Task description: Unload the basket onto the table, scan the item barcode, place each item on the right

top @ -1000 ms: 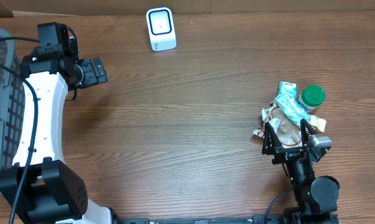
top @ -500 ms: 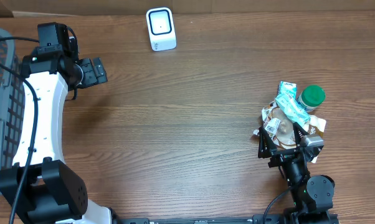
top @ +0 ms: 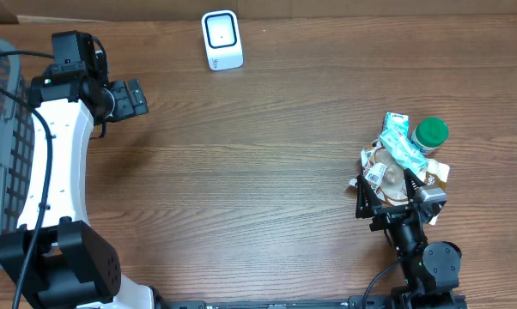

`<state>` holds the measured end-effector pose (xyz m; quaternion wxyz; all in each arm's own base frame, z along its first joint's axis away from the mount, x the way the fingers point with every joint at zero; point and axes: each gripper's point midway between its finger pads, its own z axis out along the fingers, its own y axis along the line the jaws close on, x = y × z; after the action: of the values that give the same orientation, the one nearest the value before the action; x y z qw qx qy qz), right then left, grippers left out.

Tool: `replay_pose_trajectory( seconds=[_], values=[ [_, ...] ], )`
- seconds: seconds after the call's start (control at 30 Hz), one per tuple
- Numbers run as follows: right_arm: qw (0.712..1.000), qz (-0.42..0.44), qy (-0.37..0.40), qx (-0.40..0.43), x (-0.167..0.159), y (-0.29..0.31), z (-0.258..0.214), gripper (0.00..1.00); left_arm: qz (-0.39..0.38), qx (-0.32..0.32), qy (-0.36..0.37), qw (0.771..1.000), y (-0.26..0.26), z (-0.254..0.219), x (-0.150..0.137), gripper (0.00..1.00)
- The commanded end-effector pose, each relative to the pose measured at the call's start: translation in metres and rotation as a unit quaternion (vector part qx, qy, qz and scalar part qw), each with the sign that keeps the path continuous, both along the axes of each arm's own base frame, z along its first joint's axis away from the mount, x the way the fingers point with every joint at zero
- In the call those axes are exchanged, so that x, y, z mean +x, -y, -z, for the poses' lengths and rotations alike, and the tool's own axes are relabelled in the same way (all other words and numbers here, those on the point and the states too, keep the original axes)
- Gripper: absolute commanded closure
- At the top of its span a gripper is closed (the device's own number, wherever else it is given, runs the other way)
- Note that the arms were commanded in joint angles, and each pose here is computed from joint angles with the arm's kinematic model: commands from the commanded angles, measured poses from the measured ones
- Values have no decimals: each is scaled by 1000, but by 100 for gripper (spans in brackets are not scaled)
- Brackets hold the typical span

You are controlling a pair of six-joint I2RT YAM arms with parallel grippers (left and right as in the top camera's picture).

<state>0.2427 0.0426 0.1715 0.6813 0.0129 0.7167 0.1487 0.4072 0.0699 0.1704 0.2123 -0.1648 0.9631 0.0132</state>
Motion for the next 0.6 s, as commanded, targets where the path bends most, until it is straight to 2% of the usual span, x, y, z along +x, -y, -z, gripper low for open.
replay_pose_trajectory(
  seconds=[0.0, 0.57],
  values=[
    [1000, -9, 5, 0, -1, -4, 1, 0, 10, 6, 4, 1000, -1, -4, 2, 0],
    [1000, -9, 5, 0, -1, -4, 1, 0, 10, 8, 14, 1000, 0, -13, 1, 0]
  ],
)
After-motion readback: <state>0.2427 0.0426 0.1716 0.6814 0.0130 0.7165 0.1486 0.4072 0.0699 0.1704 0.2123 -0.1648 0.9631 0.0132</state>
